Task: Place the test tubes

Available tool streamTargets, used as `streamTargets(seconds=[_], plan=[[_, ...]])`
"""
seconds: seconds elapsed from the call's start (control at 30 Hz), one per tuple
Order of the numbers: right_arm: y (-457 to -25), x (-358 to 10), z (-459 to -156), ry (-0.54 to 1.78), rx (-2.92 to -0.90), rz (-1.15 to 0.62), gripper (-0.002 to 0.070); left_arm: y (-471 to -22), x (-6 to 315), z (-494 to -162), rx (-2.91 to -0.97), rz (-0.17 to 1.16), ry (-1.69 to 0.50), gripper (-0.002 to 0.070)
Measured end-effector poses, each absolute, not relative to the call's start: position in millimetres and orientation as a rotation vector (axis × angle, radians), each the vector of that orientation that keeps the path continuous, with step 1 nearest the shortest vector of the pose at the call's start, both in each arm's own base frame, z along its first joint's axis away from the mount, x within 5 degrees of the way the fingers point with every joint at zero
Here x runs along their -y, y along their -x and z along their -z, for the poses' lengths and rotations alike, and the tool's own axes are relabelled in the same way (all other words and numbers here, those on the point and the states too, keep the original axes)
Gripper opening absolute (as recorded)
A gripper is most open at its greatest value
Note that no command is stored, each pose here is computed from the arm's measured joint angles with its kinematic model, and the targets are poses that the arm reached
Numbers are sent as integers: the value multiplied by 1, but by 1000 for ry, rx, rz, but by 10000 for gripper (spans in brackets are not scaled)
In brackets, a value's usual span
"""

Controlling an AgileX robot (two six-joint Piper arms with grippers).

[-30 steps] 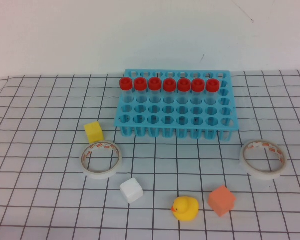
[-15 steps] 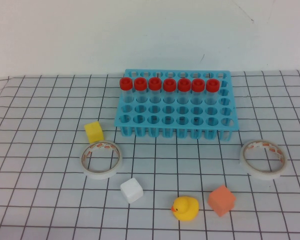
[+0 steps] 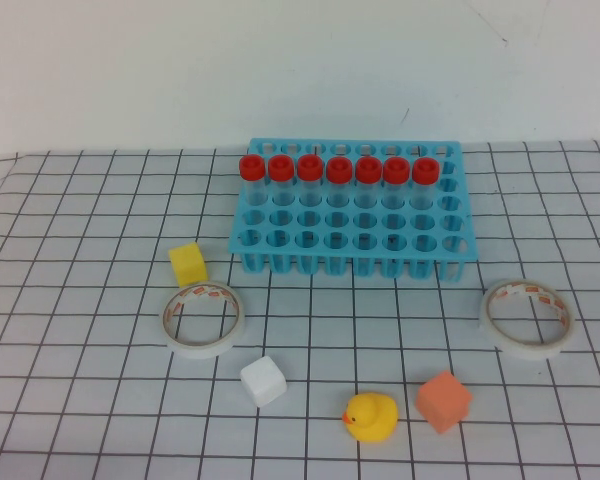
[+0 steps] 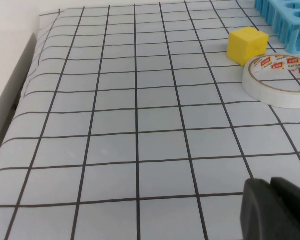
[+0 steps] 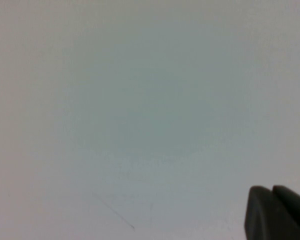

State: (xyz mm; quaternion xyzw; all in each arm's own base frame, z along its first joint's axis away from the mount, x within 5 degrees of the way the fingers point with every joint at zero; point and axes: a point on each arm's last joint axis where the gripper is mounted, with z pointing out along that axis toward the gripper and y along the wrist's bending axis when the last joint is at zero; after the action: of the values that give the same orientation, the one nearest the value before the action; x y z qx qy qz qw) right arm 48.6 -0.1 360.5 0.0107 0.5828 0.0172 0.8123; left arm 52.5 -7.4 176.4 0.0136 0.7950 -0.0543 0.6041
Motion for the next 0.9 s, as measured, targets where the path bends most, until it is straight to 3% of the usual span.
streamTargets(seconds=[0.2, 0.9], plan=[[-38, -1, -344, 148, -1376, 152, -1, -52, 7, -176, -1840, 127, -30, -1], [-58, 7, -214, 8, -1823, 152, -1, -52, 7, -176, -1840, 127, -30, -1]])
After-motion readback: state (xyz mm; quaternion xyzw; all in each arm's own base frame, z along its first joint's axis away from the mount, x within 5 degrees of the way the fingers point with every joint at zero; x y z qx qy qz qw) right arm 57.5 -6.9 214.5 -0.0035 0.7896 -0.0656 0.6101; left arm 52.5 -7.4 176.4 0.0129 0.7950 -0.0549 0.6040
